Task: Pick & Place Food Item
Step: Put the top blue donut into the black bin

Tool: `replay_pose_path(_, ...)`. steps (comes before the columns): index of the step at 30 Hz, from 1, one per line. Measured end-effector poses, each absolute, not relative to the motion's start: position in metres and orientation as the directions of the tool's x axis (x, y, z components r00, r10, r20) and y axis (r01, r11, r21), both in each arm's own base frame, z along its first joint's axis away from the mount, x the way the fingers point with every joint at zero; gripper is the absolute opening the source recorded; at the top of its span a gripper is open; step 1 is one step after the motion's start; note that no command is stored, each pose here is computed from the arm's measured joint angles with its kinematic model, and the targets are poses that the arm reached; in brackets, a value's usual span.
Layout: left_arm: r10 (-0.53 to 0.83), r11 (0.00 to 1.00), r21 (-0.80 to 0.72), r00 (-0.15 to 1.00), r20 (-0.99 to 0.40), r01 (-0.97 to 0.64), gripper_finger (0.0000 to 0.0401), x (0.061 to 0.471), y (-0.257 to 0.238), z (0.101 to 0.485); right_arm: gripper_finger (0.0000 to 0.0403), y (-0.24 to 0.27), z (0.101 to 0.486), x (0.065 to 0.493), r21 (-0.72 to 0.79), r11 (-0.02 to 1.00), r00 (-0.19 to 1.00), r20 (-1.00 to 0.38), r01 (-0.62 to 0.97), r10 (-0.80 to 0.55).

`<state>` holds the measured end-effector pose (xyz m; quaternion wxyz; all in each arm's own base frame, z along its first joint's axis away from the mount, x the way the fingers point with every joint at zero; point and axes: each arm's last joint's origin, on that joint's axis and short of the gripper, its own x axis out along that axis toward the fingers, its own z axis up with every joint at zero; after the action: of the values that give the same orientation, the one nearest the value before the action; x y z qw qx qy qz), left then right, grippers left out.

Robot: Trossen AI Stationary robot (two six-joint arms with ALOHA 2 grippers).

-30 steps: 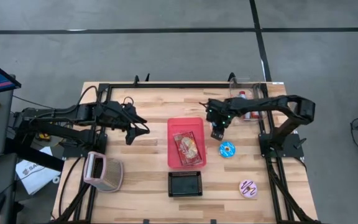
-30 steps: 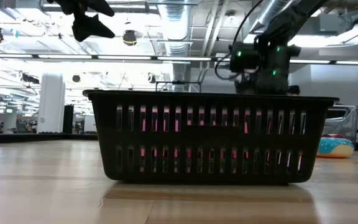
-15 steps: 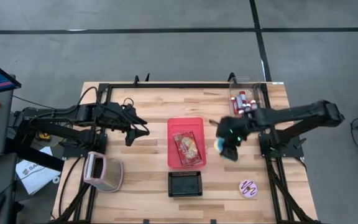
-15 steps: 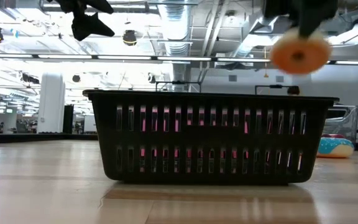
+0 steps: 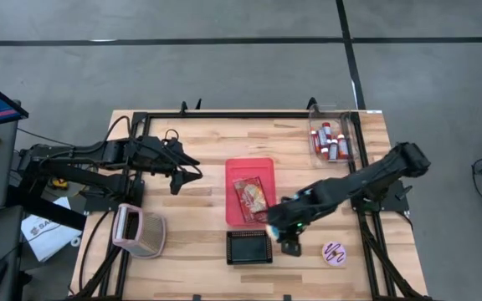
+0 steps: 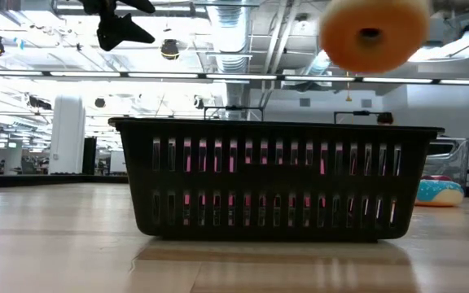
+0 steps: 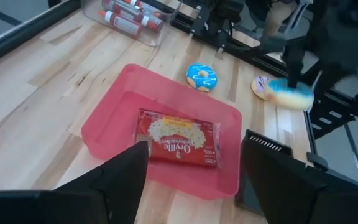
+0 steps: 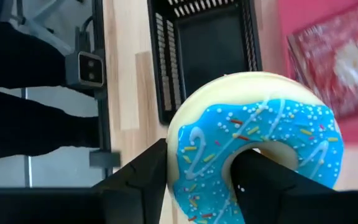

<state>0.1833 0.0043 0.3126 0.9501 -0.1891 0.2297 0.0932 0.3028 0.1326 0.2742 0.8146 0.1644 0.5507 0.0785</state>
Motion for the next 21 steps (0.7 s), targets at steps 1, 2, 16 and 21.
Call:
replay_pose_path(1,0.09,0.906,-0.327,0.877,-0.472,-0.269,0.026,0.183,0.004,0.313,0.0155,0.134,0.272,0.31,0.351,0.935,0.381,-0.872,0.05,0.307)
replay_pose_path(2,0.09,0.904,-0.331,0.877,-0.471,-0.271,0.026,0.183,0.004,0.313,0.0155,0.136,0.268,0.315,0.349,0.936,0.379,-0.873,0.049,0.306)
replay_pose_path(16,0.043,0.913,-0.34,0.883,-0.467,-0.224,0.026,0.183,-0.008,0.313,0.0139,0.181,0.227,0.358,0.38,0.924,0.388,-0.858,0.037,0.337)
replay_pose_path(21,0.053,0.913,-0.336,0.884,-0.465,-0.231,0.026,0.183,-0.013,0.313,0.0138,0.183,0.22,0.372,0.386,0.922,0.416,-0.843,0.026,0.342)
